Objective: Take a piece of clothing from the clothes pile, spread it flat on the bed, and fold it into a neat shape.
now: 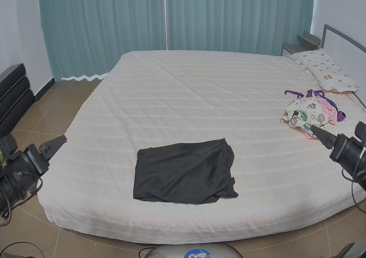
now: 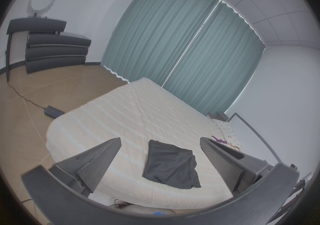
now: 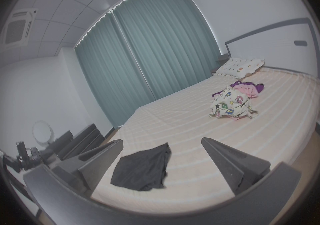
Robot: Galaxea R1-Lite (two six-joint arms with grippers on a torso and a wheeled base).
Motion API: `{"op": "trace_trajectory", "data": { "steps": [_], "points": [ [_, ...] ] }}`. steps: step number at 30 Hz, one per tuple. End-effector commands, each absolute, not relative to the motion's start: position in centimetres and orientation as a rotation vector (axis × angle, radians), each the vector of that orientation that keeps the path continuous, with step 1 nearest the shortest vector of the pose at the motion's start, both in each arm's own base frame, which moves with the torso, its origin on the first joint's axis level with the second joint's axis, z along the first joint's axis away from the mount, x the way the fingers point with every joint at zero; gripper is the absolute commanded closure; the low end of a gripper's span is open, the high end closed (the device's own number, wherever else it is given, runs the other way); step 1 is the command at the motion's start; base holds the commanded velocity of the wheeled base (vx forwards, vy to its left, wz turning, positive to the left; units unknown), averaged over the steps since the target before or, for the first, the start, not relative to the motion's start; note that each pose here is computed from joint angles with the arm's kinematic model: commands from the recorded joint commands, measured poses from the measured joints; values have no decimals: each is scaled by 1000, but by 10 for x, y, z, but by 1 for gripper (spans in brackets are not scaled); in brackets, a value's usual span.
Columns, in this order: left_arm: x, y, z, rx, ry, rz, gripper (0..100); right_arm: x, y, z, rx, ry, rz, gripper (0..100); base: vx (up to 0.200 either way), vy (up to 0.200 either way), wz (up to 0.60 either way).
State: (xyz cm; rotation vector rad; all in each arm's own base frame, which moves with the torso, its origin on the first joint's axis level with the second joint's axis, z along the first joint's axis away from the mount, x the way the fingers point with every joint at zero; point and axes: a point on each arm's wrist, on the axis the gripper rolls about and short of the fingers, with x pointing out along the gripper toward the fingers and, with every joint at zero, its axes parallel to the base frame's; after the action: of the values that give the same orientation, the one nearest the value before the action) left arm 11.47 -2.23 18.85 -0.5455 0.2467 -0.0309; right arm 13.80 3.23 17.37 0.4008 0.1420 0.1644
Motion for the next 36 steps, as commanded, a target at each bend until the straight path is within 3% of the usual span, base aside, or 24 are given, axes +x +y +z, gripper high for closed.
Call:
{"op": "trace_trajectory", "data": {
  "steps": [1, 15, 18, 36],
  "points": [
    [45, -6, 186, -508, 117, -29, 0, 60, 13, 146, 284, 92, 175, 0, 0, 0, 0],
    [-5, 6, 144, -325, 19, 52, 0, -21, -3, 85, 42, 132, 10, 0, 0, 0, 0],
    [-10, 7, 140, -322, 9, 78, 0, -29, -1, 86, 39, 91, -52, 0, 0, 0, 0],
    [-16, 5, 82, -133, 22, 195, 0, -30, -1, 84, 42, 59, -52, 0, 0, 0, 0]
  ]
}}
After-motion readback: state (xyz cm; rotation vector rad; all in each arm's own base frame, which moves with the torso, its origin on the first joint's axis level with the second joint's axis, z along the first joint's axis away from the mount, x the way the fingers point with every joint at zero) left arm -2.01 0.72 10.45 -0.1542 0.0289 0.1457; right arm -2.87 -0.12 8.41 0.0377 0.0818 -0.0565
